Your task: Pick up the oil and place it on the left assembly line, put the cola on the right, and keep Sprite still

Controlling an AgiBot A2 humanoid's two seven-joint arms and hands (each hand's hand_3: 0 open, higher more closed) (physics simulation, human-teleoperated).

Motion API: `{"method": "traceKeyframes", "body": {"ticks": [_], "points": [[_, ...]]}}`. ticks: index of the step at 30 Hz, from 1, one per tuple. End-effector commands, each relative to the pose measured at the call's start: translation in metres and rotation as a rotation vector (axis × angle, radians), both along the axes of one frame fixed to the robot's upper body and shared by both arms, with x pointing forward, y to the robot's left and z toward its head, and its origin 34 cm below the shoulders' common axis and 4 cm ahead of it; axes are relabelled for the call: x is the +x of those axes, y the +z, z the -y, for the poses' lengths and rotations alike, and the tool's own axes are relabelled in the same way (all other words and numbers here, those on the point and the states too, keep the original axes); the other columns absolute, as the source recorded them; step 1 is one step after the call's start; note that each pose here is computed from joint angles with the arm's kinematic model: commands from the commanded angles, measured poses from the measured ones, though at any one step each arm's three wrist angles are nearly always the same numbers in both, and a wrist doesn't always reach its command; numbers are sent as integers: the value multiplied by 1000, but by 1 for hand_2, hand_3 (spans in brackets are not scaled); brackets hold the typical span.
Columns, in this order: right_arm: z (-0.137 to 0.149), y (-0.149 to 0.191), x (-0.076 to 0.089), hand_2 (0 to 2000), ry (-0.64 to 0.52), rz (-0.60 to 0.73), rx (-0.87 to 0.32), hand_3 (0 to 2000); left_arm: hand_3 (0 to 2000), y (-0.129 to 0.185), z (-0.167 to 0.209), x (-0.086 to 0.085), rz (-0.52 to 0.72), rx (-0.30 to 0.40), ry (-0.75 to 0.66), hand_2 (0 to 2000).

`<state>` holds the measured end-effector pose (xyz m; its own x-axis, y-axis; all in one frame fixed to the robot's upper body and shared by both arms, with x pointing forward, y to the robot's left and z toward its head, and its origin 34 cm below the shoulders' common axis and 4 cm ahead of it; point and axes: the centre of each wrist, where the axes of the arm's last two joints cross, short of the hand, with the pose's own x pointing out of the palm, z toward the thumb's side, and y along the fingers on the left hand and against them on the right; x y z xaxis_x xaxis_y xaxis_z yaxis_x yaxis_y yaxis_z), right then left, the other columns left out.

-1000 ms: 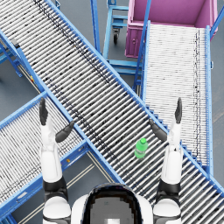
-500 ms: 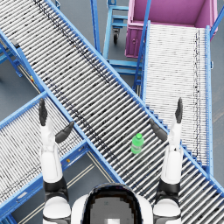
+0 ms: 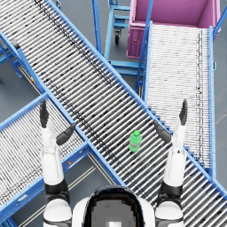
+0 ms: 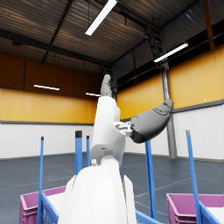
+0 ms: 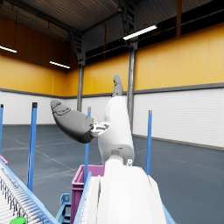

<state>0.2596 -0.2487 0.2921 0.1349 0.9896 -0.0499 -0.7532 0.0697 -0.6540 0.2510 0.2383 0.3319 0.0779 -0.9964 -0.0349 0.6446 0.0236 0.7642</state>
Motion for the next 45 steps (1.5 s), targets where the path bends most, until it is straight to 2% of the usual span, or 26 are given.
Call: {"method": "traceKeyframes", "body": {"ticks": [1, 5, 7, 45], "points": [[0, 3, -1, 0, 0, 11, -1, 0, 0, 0, 0, 0, 0, -1, 0, 0], [-1, -1, -1, 0, 2, -2, 2, 0, 0, 0, 0, 0, -1, -2, 0, 0], [-1, -1, -1, 0, 3, -2, 2, 0, 0, 5, 2, -5, 27, 5, -7, 0], [-2, 1, -3, 0, 2, 13, 11, 0, 0, 3, 2, -1, 15, -9, -8, 0]]}}
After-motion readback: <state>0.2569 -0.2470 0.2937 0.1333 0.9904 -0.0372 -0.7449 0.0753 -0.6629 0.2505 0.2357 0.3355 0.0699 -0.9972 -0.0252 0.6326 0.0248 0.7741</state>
